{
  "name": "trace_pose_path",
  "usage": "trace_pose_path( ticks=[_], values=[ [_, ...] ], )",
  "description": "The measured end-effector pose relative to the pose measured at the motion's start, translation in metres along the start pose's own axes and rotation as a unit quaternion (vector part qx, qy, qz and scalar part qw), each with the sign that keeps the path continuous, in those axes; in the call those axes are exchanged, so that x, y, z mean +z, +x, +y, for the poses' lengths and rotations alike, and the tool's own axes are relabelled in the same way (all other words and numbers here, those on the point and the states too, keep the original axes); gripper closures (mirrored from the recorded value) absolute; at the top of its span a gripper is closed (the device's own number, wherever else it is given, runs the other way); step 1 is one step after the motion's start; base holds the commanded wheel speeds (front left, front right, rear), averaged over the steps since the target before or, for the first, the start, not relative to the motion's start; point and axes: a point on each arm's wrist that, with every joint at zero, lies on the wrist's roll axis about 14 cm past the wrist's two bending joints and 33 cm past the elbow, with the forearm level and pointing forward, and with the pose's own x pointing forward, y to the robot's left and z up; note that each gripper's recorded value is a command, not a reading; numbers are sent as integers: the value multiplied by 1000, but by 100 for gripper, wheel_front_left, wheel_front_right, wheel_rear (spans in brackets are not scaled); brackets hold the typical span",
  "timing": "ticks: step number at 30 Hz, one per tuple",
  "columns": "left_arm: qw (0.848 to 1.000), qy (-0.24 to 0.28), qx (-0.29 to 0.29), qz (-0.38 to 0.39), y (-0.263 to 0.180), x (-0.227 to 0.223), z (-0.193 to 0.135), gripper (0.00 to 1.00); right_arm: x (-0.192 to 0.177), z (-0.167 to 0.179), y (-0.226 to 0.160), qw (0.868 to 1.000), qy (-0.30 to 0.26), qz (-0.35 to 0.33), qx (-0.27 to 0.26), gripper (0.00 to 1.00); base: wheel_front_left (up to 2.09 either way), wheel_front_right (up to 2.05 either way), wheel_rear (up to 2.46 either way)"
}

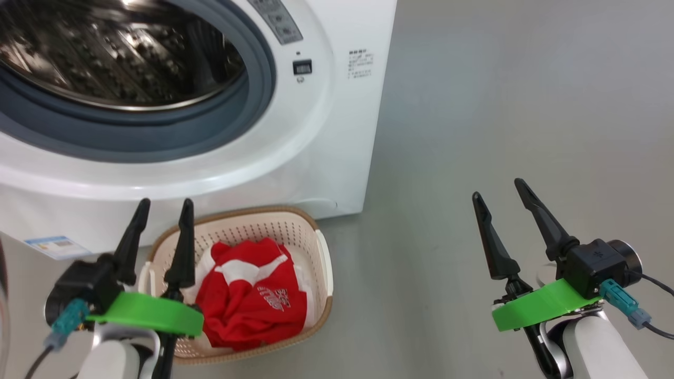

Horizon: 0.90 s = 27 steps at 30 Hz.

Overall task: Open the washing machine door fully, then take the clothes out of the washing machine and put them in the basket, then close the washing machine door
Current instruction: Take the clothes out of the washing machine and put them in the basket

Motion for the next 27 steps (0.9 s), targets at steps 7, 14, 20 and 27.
trace_pose_path(
  ticks=[7,14,20,27],
  values=[
    [999,8,6,-38,-23,28,-3,0,17,-3,-10,1000,-6,-20,-7,0,0,0,0],
    [998,14,21,-55,-49,40,-3,0,30,-7,-19,999,-17,-37,-15,0,0,0,0],
    [997,33,50,-53,-72,41,7,0,33,-15,-36,999,-25,-39,-29,0,0,0,0],
    [995,60,73,-45,-96,39,16,0,36,-19,-55,998,-27,-42,-40,0,0,0,0]
  ],
)
